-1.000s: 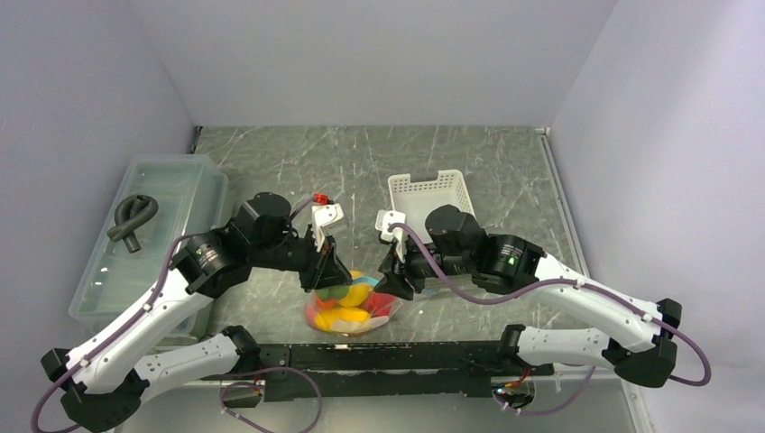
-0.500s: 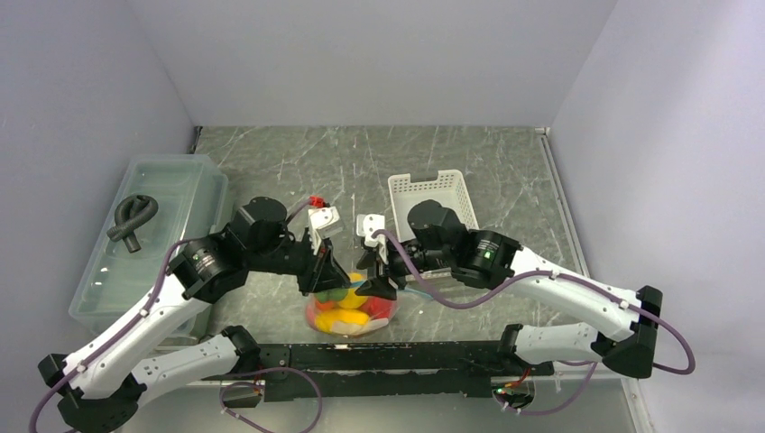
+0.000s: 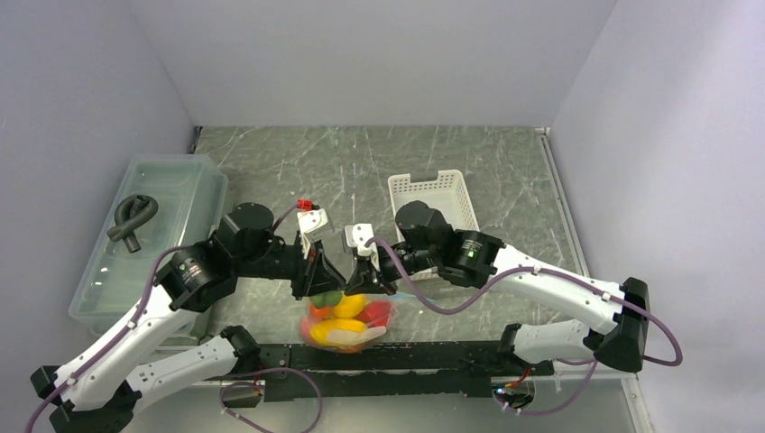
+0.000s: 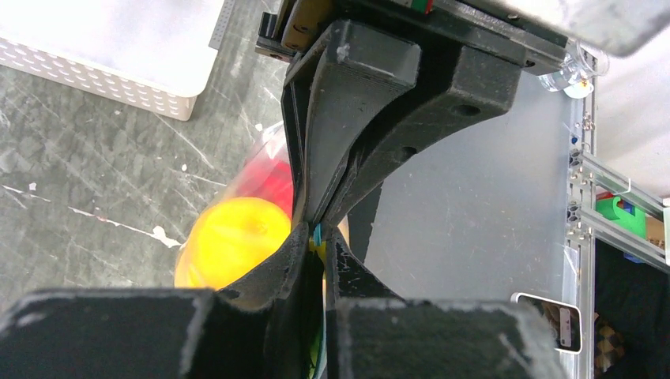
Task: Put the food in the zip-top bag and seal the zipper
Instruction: Zip the zipper food storage bag at the center of the board.
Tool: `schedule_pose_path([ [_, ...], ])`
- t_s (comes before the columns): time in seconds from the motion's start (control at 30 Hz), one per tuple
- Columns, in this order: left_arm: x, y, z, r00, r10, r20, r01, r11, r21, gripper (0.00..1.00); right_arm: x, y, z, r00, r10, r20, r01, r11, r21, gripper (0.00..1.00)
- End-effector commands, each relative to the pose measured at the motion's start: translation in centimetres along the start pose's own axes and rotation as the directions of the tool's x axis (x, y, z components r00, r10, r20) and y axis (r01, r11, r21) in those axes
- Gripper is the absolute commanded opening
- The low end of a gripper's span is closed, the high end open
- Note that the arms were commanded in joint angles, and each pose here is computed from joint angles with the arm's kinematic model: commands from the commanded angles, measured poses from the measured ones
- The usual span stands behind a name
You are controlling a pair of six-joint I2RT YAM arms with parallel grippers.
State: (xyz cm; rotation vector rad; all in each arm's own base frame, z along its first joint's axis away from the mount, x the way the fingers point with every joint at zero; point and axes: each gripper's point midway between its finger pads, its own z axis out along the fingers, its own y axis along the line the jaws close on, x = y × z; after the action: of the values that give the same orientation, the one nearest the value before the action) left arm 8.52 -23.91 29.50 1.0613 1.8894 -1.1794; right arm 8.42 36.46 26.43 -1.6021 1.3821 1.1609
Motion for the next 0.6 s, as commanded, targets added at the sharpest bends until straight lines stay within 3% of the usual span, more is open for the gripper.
schedule_pose_path([
  [0.0,-2.5,-1.3,-0.4,0.994,0.043,0.097,-0.047,0.998,0.045,0.04,-1.6,0.4,-0.2,0.998,-0.041,0.052,0.043,0.999,-0.023,0.00],
  [0.1,-2.4,-1.1,-0.7,0.994,0.043,0.096,-0.045,0.999,0.021,0.14,-2.1,0.6,-0.8,0.996,-0.055,0.065,0.056,0.998,-0.009,0.00],
  [0.2,-2.5,-0.7,-1.3,0.994,0.037,0.106,-0.035,0.999,-0.025,0.40,-2.5,0.8,-1.5,0.995,-0.064,0.074,0.064,0.998,0.004,0.00],
  [0.27,-2.6,-0.6,-1.9,0.991,0.036,0.128,-0.030,0.998,-0.053,0.49,-2.7,0.9,-1.9,0.995,-0.068,0.072,0.067,0.998,0.013,0.00],
  [0.4,-3.1,-1.0,-3.3,0.977,0.052,0.206,-0.037,0.996,-0.078,0.59,-2.9,1.0,-2.6,0.994,-0.076,0.073,0.074,0.997,0.027,0.00],
  [0.57,-2.8,-1.3,-4.5,0.966,0.061,0.252,-0.038,0.995,-0.095,0.61,-3.2,1.1,-3.0,0.994,-0.081,0.071,0.078,0.996,0.038,0.00],
])
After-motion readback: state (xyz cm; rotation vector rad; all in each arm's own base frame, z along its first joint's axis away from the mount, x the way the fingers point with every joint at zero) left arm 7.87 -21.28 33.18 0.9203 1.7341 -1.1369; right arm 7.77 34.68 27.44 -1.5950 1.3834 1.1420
